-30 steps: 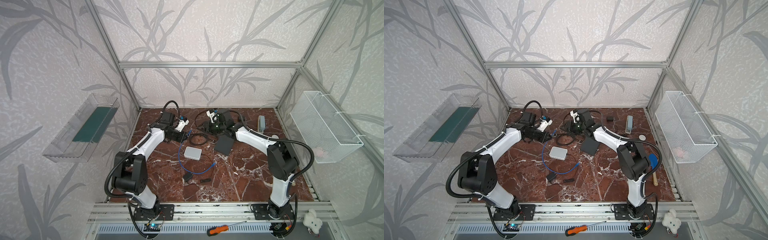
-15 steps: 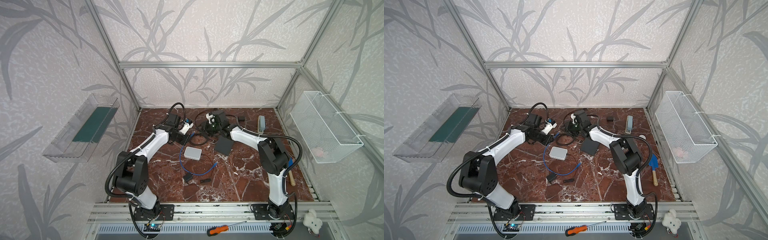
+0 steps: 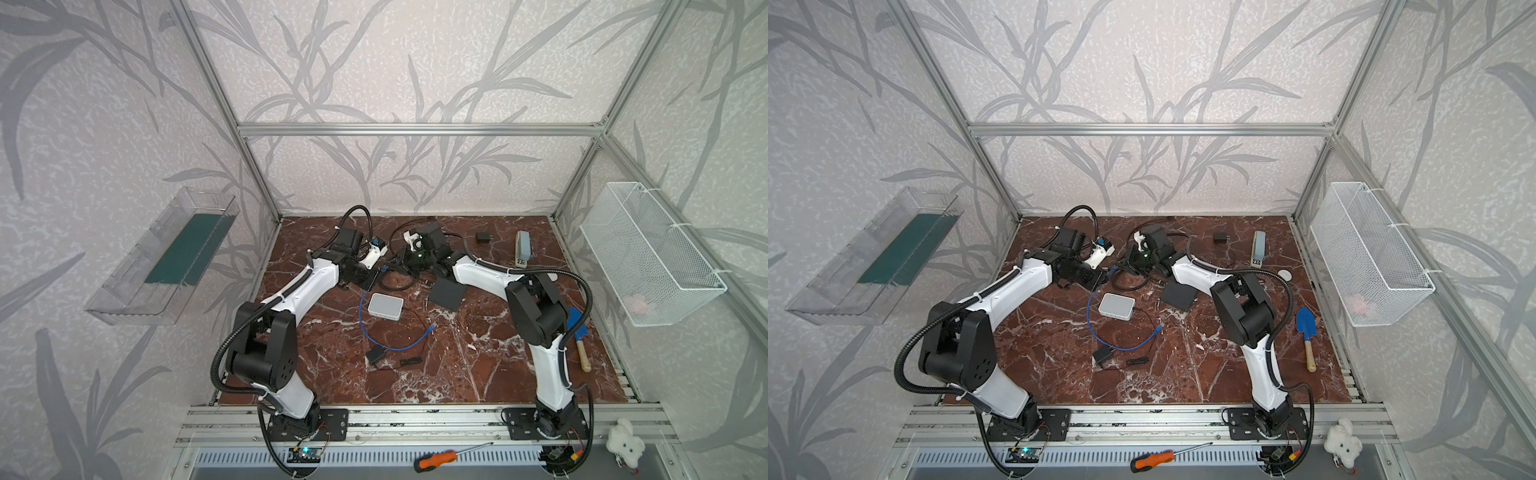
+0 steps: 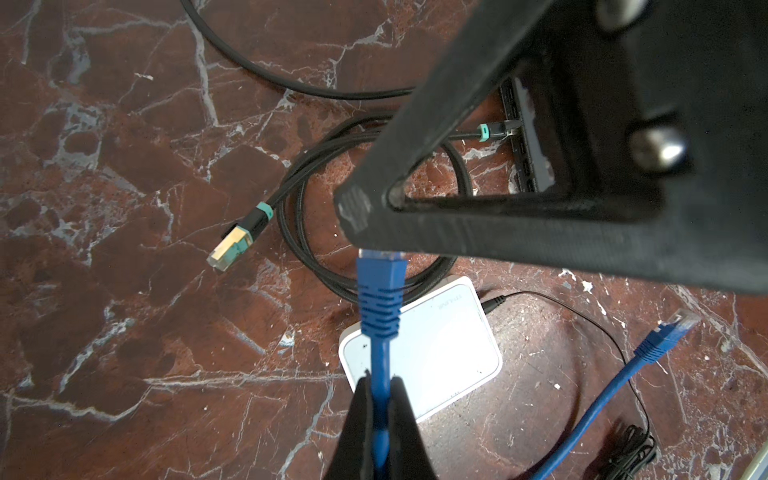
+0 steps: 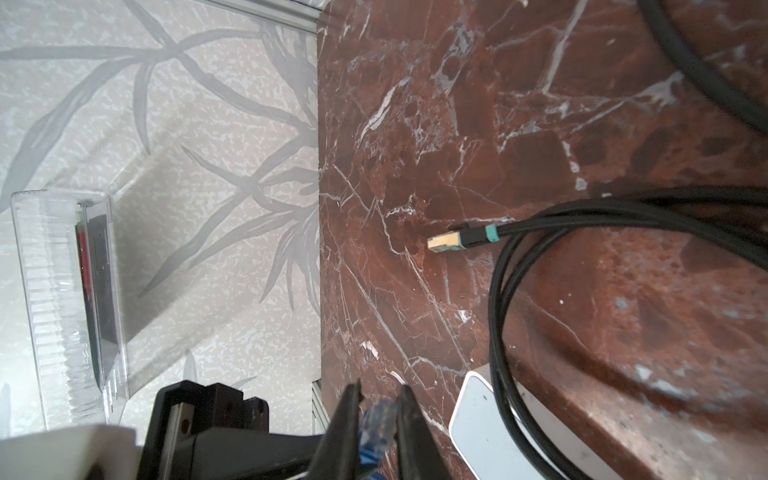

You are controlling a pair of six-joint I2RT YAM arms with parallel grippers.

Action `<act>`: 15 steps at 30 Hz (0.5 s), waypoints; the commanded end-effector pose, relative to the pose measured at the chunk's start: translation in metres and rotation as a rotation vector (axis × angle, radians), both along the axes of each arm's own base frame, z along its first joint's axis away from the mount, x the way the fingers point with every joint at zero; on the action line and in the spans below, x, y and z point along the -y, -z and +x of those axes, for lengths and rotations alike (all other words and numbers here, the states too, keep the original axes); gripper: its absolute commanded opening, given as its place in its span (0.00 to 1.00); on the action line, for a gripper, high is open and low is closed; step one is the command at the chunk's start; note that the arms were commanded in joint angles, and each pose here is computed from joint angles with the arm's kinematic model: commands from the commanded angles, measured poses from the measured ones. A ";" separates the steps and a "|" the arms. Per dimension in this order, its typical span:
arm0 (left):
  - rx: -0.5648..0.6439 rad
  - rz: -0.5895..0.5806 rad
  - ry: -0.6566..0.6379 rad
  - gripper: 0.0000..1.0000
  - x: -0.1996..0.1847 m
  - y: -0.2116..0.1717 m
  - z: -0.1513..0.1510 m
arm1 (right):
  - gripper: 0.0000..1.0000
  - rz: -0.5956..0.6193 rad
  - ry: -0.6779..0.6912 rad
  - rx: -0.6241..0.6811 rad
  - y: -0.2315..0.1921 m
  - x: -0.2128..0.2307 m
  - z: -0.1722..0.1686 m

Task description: Insert the plug into the switch port

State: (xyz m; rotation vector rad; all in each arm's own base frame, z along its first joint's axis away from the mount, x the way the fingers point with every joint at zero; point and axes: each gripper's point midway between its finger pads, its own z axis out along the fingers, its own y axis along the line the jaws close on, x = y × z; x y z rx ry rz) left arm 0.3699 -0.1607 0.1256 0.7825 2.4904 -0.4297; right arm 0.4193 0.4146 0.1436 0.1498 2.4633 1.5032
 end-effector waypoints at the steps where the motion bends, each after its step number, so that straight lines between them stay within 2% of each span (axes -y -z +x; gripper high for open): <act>1: 0.016 0.019 -0.016 0.09 -0.003 0.003 0.003 | 0.13 0.027 -0.019 0.024 -0.009 -0.003 -0.002; 4: 0.014 0.011 -0.049 0.14 -0.004 0.004 0.006 | 0.11 0.035 -0.024 0.021 -0.007 -0.003 -0.005; 8: 0.004 -0.073 -0.084 0.32 0.007 0.005 0.011 | 0.10 0.052 -0.049 0.023 -0.007 -0.006 -0.011; 11: 0.007 -0.131 -0.111 0.33 0.013 0.006 0.015 | 0.09 0.057 -0.064 0.024 -0.008 -0.009 -0.014; 15: 0.002 -0.143 -0.125 0.33 0.012 0.009 0.016 | 0.09 0.062 -0.074 0.026 -0.009 -0.008 -0.016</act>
